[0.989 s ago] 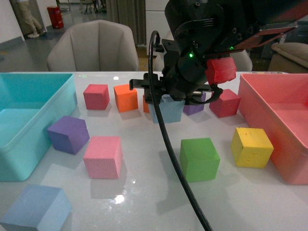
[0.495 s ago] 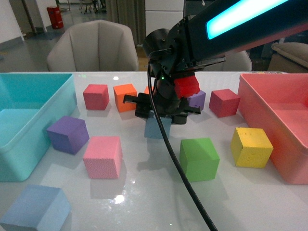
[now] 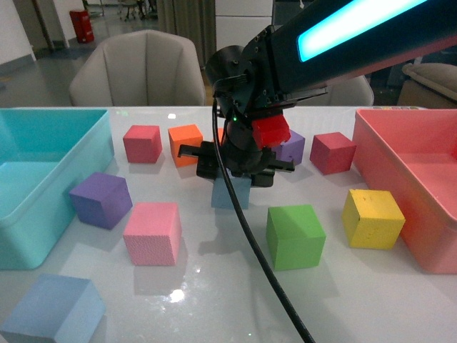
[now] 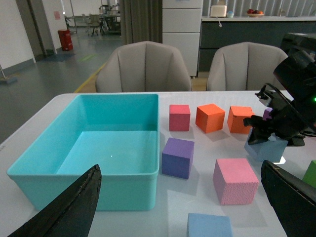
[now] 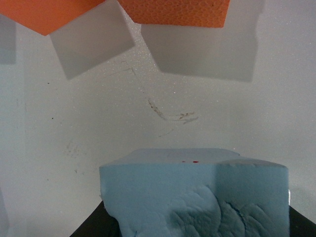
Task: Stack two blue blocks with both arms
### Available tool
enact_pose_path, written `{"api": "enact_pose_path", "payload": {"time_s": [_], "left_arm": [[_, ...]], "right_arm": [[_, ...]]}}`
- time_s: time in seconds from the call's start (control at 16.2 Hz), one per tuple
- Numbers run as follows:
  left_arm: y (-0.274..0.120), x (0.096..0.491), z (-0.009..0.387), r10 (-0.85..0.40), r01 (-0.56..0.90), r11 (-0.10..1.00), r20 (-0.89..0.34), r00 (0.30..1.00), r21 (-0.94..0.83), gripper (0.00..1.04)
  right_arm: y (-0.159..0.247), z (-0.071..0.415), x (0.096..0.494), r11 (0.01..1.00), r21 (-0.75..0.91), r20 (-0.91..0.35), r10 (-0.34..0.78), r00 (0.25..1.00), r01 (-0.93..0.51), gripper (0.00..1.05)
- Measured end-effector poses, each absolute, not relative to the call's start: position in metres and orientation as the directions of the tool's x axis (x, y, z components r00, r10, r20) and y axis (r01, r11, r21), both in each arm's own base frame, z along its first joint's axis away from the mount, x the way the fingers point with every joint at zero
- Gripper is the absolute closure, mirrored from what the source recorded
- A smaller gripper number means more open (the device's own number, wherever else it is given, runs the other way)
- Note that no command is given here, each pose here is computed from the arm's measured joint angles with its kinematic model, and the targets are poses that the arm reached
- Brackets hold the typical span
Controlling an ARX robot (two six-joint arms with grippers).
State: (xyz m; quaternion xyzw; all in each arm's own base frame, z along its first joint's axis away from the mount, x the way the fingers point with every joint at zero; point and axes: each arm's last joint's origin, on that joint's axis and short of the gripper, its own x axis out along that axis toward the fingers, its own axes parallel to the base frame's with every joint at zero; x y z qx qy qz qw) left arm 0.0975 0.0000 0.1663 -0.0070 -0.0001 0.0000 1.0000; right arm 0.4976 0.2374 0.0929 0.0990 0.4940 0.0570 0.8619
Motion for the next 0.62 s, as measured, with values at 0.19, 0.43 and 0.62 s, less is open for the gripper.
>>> {"api": "enact_pose_path", "payload": {"time_s": [0.19,0.43,0.62], "left_arm": [[0.0,0.0975,0.1663,0.0,0.0,1.0,0.0,1.0,-0.014,0.07],[0.0,0.0975,0.1663,0.0,0.0,1.0,0.0,1.0,-0.014,0.07],[0.0,0.0975,0.1663,0.0,0.0,1.0,0.0,1.0,-0.014,0.07]], "right_arm": [[0.2366,0.0901,0.496,0.976,0.216,-0.852,0.188,0.489,0.001,0.44],[0.2383,0.0828,0.4944,0.979,0.205,-0.863,0.18,0.473,0.001,0.07],[0.24,0.0912,0.4976,0.978,0.209,-0.851,0.187,0.491,-0.01,0.06]]}}
